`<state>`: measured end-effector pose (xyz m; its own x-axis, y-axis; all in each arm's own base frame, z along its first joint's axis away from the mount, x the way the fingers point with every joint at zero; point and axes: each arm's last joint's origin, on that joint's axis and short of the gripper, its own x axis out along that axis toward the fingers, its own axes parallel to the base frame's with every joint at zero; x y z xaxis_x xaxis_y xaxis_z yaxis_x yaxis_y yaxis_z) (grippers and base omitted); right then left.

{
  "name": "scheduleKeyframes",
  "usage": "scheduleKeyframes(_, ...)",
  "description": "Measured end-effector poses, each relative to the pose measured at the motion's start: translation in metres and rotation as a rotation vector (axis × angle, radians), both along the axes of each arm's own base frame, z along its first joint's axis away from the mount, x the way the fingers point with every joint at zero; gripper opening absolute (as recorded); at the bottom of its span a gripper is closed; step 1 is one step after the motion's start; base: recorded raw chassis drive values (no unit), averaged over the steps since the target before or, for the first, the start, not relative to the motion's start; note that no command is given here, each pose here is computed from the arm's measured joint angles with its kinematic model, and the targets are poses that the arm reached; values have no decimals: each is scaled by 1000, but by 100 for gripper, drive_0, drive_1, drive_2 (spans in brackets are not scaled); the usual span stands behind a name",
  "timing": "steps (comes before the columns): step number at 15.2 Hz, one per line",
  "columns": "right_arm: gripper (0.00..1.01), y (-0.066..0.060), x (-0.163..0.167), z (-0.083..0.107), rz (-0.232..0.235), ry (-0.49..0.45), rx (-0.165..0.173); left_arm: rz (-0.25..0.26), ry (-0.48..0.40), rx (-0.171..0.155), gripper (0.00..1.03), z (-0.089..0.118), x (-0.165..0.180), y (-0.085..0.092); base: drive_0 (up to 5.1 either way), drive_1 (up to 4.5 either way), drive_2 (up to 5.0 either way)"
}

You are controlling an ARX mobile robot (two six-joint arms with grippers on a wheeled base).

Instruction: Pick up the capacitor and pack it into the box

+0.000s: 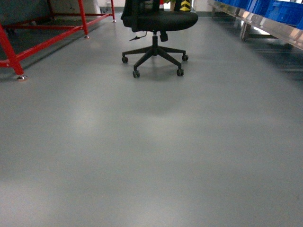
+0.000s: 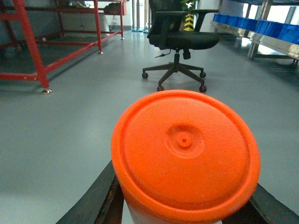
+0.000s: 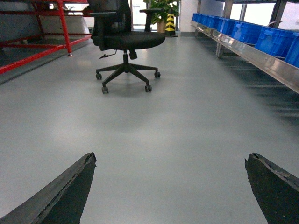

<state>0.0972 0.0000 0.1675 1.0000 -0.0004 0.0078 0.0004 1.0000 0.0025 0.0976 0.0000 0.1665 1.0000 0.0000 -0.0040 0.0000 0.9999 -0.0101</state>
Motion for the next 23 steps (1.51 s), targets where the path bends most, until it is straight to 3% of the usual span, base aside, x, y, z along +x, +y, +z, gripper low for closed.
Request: scheduleKeyframes(23,98,0,0,0,0,5,0,0,0,0,44,0,0,0,-503,242,242)
